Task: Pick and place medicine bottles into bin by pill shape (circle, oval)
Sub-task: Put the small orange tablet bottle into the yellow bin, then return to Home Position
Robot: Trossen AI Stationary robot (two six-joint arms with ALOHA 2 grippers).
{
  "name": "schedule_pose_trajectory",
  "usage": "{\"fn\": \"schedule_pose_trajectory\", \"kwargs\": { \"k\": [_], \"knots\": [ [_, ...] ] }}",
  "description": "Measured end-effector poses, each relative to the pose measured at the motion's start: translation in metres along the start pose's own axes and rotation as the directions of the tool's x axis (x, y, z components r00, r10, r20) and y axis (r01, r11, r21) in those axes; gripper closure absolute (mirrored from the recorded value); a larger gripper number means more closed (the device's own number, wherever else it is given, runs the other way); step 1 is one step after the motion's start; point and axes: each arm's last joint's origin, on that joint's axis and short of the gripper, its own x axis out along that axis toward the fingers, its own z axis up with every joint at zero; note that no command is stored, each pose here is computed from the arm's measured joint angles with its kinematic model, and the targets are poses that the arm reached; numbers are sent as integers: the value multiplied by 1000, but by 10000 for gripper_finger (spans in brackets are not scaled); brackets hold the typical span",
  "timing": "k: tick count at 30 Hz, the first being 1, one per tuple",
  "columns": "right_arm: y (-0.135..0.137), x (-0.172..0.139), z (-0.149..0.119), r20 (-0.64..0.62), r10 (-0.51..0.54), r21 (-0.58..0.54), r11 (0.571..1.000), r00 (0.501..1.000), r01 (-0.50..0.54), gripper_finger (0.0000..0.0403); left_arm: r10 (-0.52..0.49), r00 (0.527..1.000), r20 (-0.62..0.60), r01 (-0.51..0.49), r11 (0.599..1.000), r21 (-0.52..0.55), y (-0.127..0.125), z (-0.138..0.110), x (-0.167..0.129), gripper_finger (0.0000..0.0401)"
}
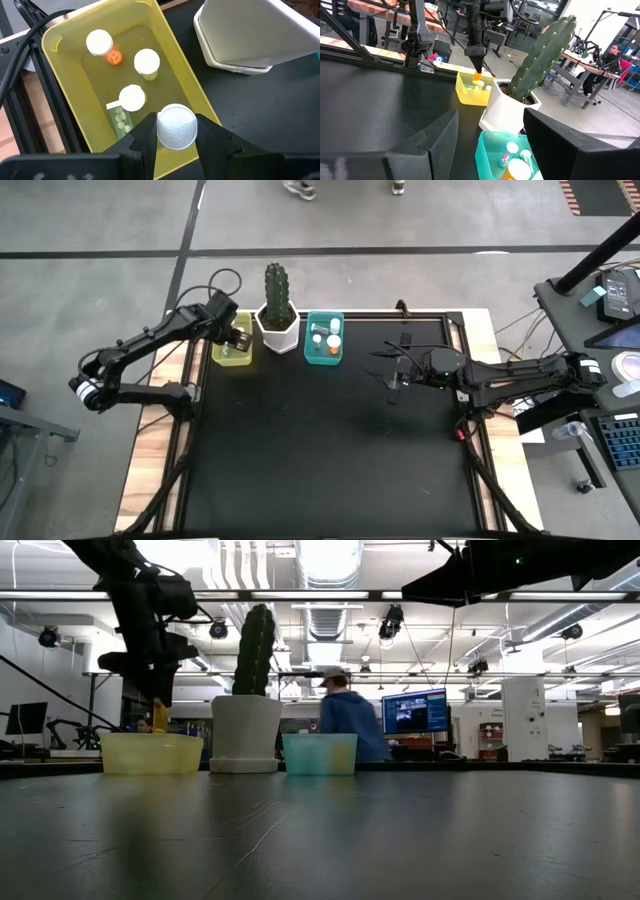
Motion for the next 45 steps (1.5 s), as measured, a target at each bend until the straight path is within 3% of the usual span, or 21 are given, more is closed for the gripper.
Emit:
{"fn": "schedule_pose_trajectory", "kwargs": {
  "k": [23,36,45],
  "knots": [
    [0,0,0,0,0,0,1000,1000,0,184,-12,1000,7,12,1000,-8,1,0,2,308],
    [0,0,0,-1,0,0,1000,1000,0,184,-5,1000,-15,5,1000,-31,-2,-6,34,308],
    [0,0,-1,-5,1,-6,1000,1000,-1,184,4,999,-43,-5,1000,-26,-3,-5,40,258]
  ]
}}
